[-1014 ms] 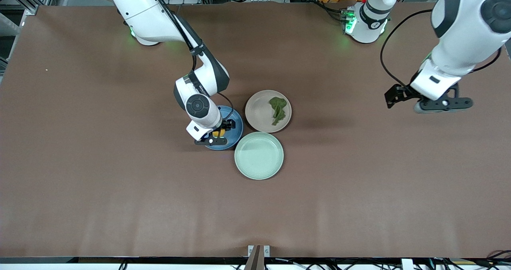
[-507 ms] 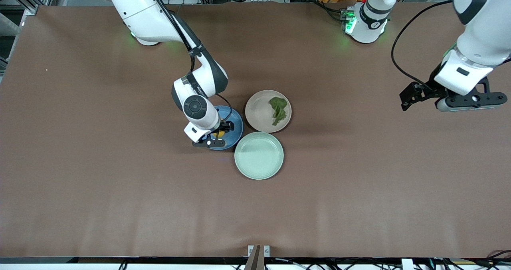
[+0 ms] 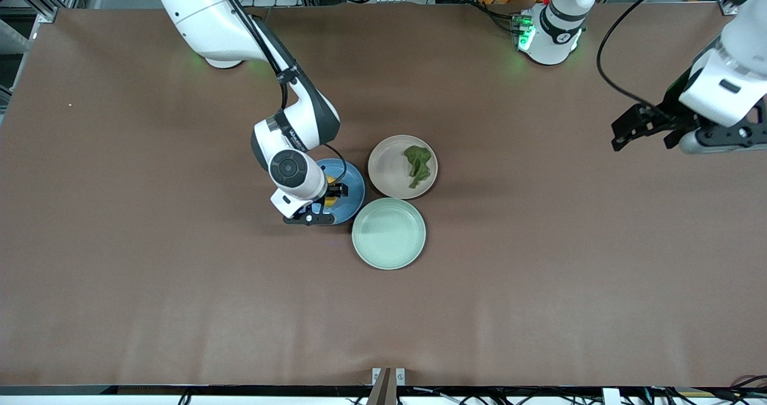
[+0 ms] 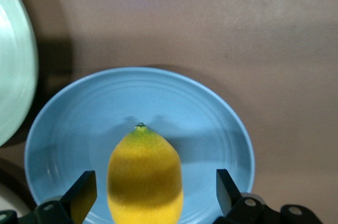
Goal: Place lemon and lettuce in plates
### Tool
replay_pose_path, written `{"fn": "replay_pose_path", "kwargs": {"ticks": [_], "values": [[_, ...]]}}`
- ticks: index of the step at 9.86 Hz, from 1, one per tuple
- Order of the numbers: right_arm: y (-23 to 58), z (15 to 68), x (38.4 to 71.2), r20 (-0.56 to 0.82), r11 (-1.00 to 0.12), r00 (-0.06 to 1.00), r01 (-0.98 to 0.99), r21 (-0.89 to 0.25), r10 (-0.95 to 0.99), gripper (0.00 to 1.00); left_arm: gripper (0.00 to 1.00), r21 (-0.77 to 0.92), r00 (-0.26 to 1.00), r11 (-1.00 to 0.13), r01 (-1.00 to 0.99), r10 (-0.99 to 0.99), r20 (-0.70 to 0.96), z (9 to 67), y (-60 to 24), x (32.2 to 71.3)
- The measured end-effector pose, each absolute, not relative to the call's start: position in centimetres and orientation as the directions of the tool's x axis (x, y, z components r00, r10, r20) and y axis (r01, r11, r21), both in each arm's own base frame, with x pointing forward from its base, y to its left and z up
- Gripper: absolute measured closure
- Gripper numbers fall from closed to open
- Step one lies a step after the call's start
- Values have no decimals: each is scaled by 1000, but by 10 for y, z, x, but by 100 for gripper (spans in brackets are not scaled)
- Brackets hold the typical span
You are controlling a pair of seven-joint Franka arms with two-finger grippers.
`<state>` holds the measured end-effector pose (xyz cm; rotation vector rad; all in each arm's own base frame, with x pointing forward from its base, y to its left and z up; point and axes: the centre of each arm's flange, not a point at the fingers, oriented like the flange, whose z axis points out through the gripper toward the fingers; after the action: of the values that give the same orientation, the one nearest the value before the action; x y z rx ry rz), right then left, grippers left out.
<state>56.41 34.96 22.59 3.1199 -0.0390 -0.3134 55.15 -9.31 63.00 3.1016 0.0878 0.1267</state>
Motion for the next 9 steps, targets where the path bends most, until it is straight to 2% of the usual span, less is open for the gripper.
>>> {"fn": "replay_pose_path", "kwargs": {"ticks": [4, 9], "values": [[319, 283, 606, -241, -999, 970, -41, 9, -42, 0, 0, 29, 998, -998, 51, 52, 39, 650, -94, 540], [240, 301, 647, -228, -1000, 974, 8, -14, 11, 0, 0, -23, 997, -999, -41, -43, 61, 666, -91, 536]]}}
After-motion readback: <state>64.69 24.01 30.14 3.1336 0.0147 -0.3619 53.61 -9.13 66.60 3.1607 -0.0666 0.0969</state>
